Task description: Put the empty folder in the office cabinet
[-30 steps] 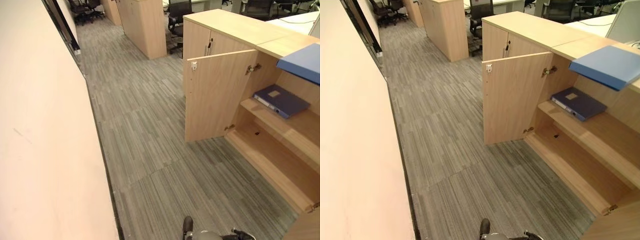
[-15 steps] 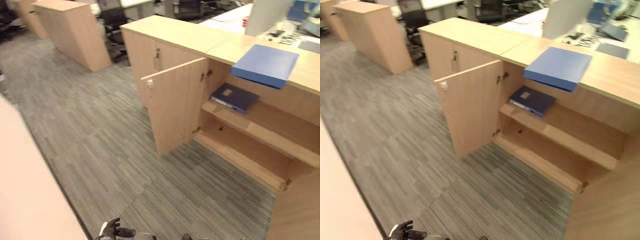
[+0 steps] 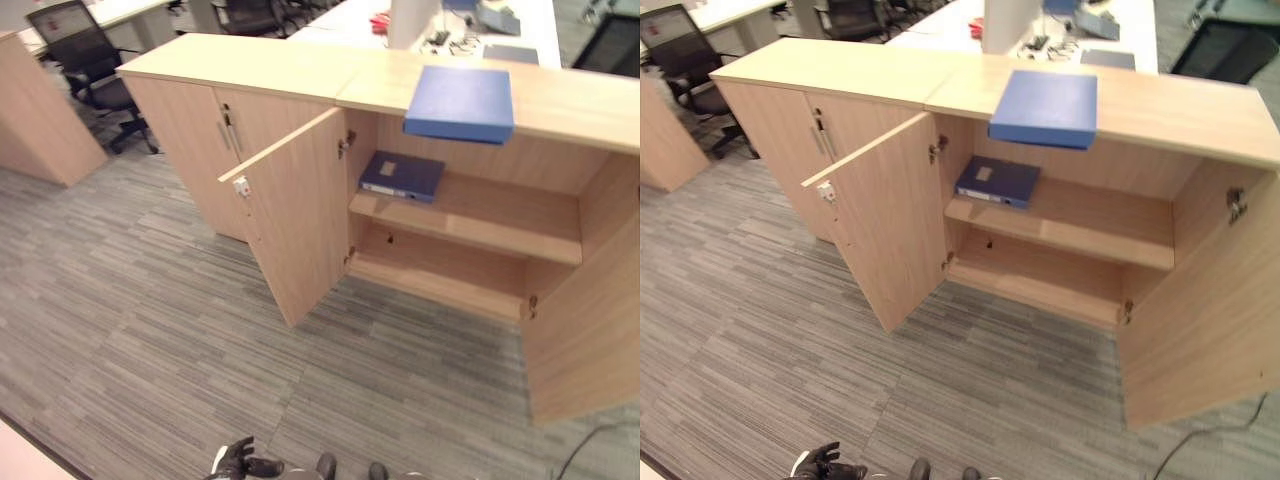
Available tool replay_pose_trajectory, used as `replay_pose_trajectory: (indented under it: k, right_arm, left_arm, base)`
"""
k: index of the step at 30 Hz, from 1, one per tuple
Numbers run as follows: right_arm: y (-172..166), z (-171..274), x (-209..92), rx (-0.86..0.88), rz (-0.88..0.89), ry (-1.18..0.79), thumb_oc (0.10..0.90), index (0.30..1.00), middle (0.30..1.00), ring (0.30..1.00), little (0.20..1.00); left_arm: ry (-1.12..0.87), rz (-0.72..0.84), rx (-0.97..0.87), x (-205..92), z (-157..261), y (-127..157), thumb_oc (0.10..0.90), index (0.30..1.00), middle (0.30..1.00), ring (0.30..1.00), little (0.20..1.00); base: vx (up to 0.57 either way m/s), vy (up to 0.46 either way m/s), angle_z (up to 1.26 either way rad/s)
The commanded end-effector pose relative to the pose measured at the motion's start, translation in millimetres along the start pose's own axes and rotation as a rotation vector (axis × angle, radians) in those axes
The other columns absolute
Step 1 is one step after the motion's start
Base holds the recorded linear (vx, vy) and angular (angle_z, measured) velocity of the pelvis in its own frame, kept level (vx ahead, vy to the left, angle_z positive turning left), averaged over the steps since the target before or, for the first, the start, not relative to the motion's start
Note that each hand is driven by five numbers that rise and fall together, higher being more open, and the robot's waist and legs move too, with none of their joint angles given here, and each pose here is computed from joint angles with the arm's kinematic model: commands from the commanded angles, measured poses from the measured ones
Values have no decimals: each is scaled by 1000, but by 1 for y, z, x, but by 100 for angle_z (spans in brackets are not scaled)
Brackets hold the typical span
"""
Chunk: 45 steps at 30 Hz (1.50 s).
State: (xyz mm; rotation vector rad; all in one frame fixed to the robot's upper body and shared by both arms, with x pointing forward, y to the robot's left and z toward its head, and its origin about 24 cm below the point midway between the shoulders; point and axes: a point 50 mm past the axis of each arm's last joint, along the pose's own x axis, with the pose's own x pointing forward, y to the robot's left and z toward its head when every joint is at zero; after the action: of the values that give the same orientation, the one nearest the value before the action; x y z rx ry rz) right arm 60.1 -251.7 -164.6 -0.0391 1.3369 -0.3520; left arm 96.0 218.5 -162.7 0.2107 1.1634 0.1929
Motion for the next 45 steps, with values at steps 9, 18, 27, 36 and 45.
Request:
replay_pose_trajectory:
  k: [9,18,27,36,45]
  right_arm:
    - [21,35,-2,-139,85,-161,800,900,900,900,900]
    - [15,56,-3,-97,49,-211,800,900,900,900,900]
    - [-9,17,0,-79,-22,-40,800,900,900,900,900]
    - [-13,35,0,-103,-41,-95,800,900,900,900,900]
    - [-18,35,0,-128,-42,-98,800,900,900,900,900]
  left_arm:
    - [-16,116,-65,1,1,40,800,900,900,900,900]
    - [-5,90,-58,2,3,27,800,900,900,900,900]
    - [75,84,-282,1,-10,13,800,900,900,900,900]
    - [17,66,-284,4,9,13,800,900,900,900,900]
    - [-6,26,-230,4,12,13,800,900,900,900,900]
  base:
    - [104,190,-98]
    - [293,-40,-26]
    - [542,-247,55]
    - [382,-325,40]
    - [181,-75,7]
